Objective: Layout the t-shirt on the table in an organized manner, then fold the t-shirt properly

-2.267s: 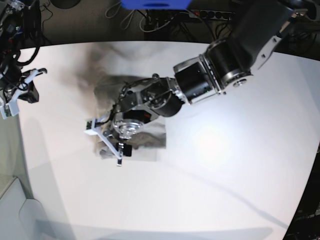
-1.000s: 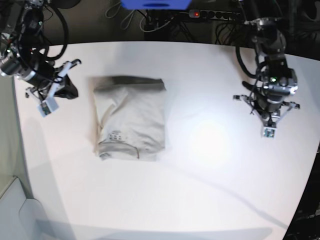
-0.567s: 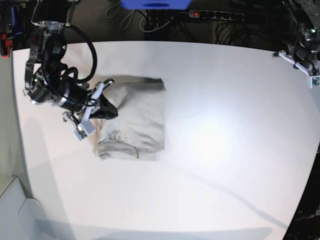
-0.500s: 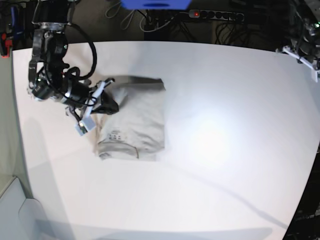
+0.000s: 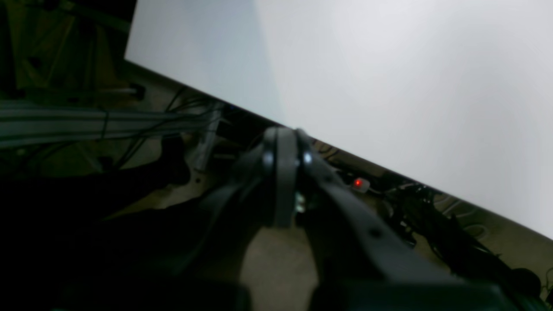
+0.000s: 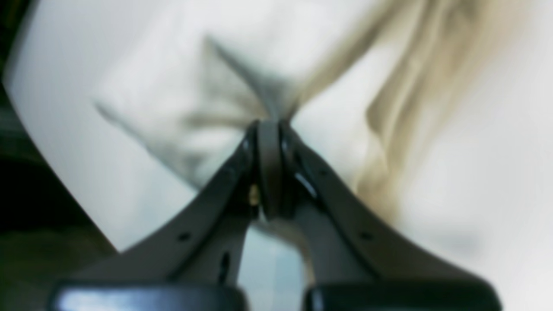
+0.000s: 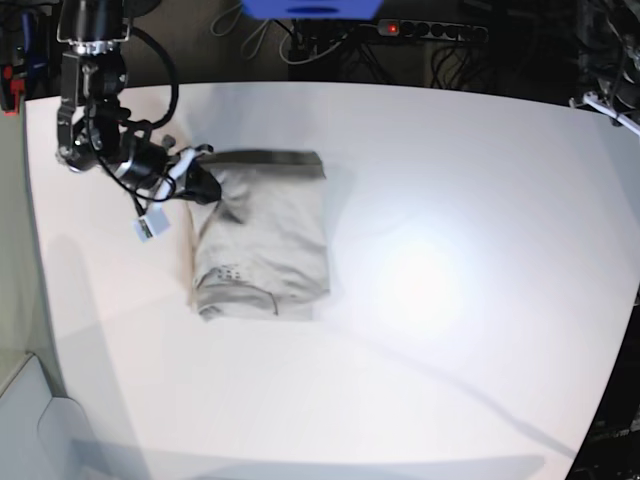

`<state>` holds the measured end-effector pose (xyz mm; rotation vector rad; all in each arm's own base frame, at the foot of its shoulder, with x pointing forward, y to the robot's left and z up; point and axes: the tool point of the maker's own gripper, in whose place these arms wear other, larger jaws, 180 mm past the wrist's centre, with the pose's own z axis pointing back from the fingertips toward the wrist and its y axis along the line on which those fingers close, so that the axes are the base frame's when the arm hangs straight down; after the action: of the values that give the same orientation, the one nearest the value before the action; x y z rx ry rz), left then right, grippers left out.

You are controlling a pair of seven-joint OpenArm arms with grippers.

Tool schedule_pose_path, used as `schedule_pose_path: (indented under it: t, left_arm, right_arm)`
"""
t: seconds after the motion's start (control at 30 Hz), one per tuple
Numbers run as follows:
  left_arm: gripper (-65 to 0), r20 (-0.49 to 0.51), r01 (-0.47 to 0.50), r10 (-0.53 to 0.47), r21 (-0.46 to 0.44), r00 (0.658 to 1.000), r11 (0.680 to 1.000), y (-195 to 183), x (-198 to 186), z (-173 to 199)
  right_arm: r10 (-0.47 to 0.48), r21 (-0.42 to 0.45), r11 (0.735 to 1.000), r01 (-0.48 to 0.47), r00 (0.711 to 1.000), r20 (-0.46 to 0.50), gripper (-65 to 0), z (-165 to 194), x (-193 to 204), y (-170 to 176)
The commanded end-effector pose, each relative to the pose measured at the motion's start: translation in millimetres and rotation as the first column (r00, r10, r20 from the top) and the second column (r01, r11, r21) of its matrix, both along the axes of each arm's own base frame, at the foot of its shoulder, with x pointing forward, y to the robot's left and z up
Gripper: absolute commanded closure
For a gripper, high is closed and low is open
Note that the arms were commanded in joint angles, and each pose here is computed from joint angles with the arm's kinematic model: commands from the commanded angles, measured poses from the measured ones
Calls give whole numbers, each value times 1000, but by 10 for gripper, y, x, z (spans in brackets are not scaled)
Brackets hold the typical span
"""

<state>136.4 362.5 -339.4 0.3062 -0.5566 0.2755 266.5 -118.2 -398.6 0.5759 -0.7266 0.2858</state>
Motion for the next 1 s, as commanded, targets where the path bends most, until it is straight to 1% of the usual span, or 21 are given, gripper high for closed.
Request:
schedule_pose_path:
  t: [0.0,0.03,0.1,0.17,0.23,0.33,0.4,0.47,0.53,0.63,0.73,0.8,0.9,0.97]
  left_arm:
    - [-1,12,6,-6,26,1000,1000,58,22,66]
    - [-1,10,5,-5,16,1000,1000,50,18,42]
    - [-1,-5,29,-29,7,1000,1000,3,48,-9]
    - [-1,-25,69,-70,-12,997,998,-100,80,-80]
    - [-1,-44,104,-105,-34,993,994,-218,108,-167]
    - [-1,-107,180,-190,-98,976,979,-518,14,-397]
    - [-1,-100,237,-251,-133,963,962,-744,5,-514]
    - [-1,-100,264,-285,-180,953,947,-950,-103,-669]
    - [-1,-112,275,-302,-205,947,939,-1042,-192,-771]
    - [-1,-168,286,-331,-245,928,926,-1166,-367,-981]
    - [-1,-210,296,-358,-275,910,915,-1260,-537,-1206]
    - [-1,-233,296,-370,-297,900,908,-1321,-653,-1385]
    - [-1,-273,289,-388,-340,880,895,-1431,-898,-1721]
    - [-1,-270,283,-390,-363,880,888,-1492,-940,-1914]
  right_arm:
    - [9,25,1000,-12,994,105,0,319,106,5]
    - [24,15,1000,-27,988,152,0,483,100,16]
    - [49,-18,999,-46,977,206,0,706,63,33]
    - [64,-61,997,-51,974,217,0,806,6,2]
    - [62,-88,995,-44,977,205,0,821,-62,-36]
    - [21,-121,993,-2,988,153,0,724,-288,-222]
    - [-17,-143,989,34,993,118,0,664,-471,-366]
    - [-39,-166,985,52,996,81,0,608,-660,-466]
    - [-59,-189,980,67,997,43,0,554,-828,-568]
    - [-108,-210,972,107,994,4,0,493,-1051,-733]
    - [-171,-219,962,163,985,-16,0,459,-1309,-905]
    - [-188,-250,953,172,981,-43,0,393,-1484,-1003]
    - [-227,-316,932,176,965,-131,0,85,-1777,-1179]
    - [-254,-336,926,172,942,-220,0,-232,-2019,-1244]
